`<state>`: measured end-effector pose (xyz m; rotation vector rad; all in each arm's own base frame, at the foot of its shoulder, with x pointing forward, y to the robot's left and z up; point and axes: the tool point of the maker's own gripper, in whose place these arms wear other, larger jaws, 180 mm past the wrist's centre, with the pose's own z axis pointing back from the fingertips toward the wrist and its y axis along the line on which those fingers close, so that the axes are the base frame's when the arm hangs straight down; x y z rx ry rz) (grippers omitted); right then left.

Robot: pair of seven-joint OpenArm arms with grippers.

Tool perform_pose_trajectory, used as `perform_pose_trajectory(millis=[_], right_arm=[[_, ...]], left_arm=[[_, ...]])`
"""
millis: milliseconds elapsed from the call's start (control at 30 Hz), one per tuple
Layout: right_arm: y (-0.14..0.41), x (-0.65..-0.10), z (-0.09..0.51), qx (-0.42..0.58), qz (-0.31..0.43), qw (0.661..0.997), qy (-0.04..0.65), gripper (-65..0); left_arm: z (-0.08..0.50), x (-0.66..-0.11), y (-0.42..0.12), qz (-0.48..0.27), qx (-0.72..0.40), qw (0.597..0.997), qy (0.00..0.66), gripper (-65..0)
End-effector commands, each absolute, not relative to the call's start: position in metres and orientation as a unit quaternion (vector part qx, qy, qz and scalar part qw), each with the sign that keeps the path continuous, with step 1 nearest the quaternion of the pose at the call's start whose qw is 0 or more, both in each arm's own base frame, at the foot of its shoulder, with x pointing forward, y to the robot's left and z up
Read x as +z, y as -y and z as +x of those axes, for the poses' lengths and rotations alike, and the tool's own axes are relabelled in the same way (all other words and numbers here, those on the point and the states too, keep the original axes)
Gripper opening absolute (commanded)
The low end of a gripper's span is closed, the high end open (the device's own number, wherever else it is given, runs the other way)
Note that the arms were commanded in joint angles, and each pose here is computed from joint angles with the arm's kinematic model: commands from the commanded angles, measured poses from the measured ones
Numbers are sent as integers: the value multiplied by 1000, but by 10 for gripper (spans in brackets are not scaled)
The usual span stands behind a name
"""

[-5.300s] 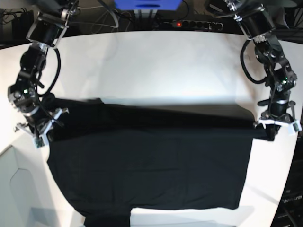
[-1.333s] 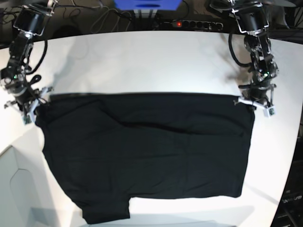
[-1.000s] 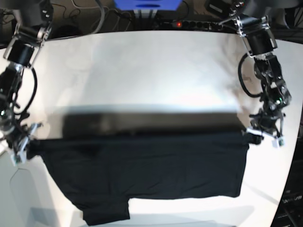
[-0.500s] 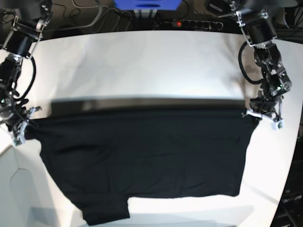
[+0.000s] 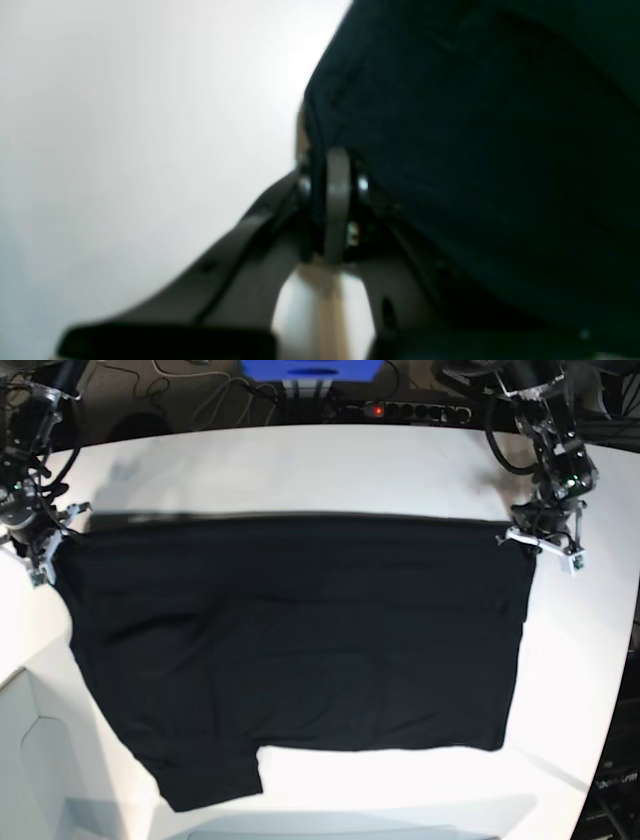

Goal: Fold the T-shirt properly
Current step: 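Drag the shirt back toward the robot with both grippers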

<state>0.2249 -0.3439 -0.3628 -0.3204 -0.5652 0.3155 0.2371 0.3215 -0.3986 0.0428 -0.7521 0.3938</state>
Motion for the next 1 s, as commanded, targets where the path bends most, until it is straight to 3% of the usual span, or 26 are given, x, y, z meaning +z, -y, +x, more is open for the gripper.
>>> perform_pose_trajectory(millis=[0, 333, 900, 967], right_arm=[[356, -351, 222, 142, -179, 932, 282, -650], [365, -373, 163, 103, -176, 951, 233, -650], [362, -387, 129, 118, -166, 958, 203, -649], [362, -387, 129, 118, -166, 958, 203, -592]], left_arm=[[237, -384, -331, 41, 181, 905, 383, -650], [186, -406, -321, 46, 178, 924, 334, -650], [132, -427, -309, 45, 189, 941, 278, -649], [127, -427, -313, 51, 195, 940, 274, -648]])
